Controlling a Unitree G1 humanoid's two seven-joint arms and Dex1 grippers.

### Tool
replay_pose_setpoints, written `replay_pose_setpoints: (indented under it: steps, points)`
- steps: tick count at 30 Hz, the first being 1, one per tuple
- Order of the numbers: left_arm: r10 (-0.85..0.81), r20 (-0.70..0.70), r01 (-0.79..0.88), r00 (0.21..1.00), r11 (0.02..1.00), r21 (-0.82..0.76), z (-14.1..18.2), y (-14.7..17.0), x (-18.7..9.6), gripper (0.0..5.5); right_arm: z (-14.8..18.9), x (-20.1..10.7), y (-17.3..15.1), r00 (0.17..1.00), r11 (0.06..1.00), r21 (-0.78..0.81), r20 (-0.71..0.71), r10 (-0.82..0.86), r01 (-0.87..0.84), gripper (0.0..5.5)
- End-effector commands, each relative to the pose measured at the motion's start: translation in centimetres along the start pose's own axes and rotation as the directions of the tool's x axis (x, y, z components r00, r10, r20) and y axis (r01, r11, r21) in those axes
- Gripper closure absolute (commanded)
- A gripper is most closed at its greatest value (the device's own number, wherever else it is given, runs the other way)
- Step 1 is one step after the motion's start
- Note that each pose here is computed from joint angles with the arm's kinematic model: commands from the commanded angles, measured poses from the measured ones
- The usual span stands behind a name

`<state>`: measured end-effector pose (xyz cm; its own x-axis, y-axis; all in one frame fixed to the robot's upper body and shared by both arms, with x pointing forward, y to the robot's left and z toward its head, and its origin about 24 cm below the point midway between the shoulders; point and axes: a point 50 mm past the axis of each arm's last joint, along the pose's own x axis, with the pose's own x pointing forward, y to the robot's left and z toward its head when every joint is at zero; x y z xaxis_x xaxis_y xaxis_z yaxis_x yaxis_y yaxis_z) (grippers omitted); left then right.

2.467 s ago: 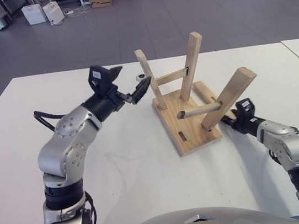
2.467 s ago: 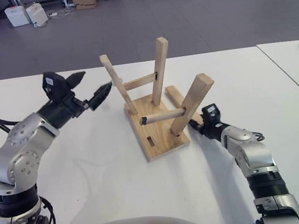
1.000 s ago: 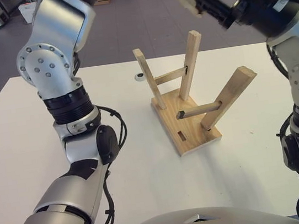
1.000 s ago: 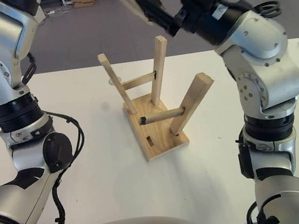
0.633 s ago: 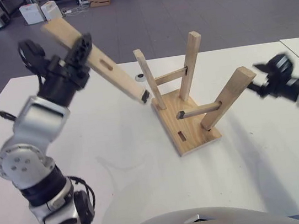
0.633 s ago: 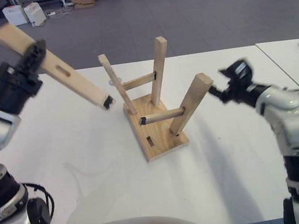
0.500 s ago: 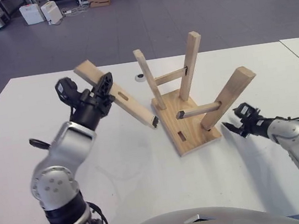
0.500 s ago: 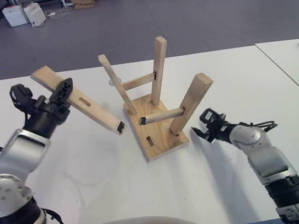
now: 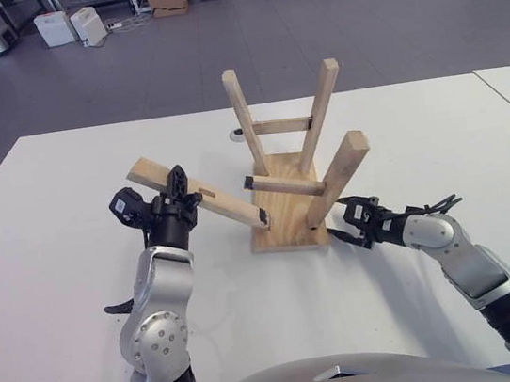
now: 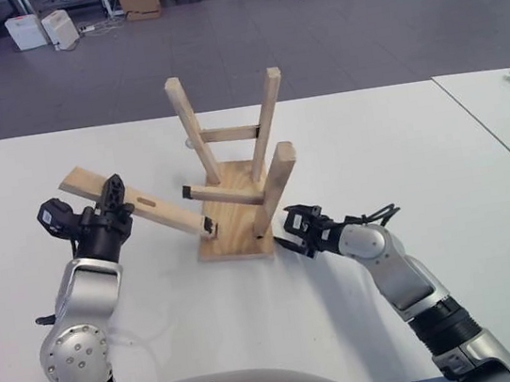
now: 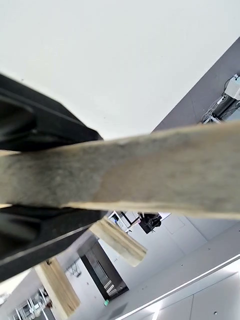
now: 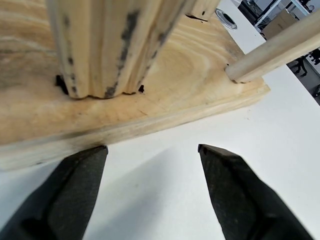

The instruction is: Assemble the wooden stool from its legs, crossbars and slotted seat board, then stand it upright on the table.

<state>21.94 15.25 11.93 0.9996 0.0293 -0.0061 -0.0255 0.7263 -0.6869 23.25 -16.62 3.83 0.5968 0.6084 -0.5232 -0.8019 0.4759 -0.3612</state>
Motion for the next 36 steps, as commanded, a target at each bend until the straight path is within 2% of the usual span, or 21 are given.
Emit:
replay_pose_setpoints:
  steps: [1,7,11,15,26,36]
  points:
    - [-0.044,0.015,0.041,0.999,0.99,0.133,-0.5,0.2,1.3,4.48,1.2,0.5,0.1,0.999,0.999,-0.034,0.04,0.032,-0.031,2.11]
    - [-0.107,-0.005,0.103,0.994,0.947,0.304,-0.9,0.4,2.0,4.48,1.5,0.4,-0.2,0.998,0.998,-0.058,0.049,0.034,-0.031,2.11]
    - [-0.143,-0.084,0.165,0.986,0.898,0.408,-2.0,0.3,1.7,4.48,1.5,-0.1,-0.4,0.999,0.998,-0.054,0.047,0.022,-0.02,2.11]
    - [-0.19,-0.133,0.23,0.973,0.863,0.45,-3.1,-0.9,1.5,4.48,1.7,-0.4,-0.7,0.999,0.999,-0.053,0.046,0.01,-0.007,2.11]
    - [-0.239,-0.153,0.283,0.959,0.819,0.498,-2.9,-2.7,1.6,4.48,1.8,-0.7,-1.0,0.999,0.999,-0.047,0.039,-0.005,0.007,2.11]
    - [-0.34,-0.088,0.343,0.936,0.831,0.439,-1.0,-4.8,1.8,2.58,1.8,-0.3,-0.9,0.999,0.999,-0.037,0.039,-0.01,0.012,2.11]
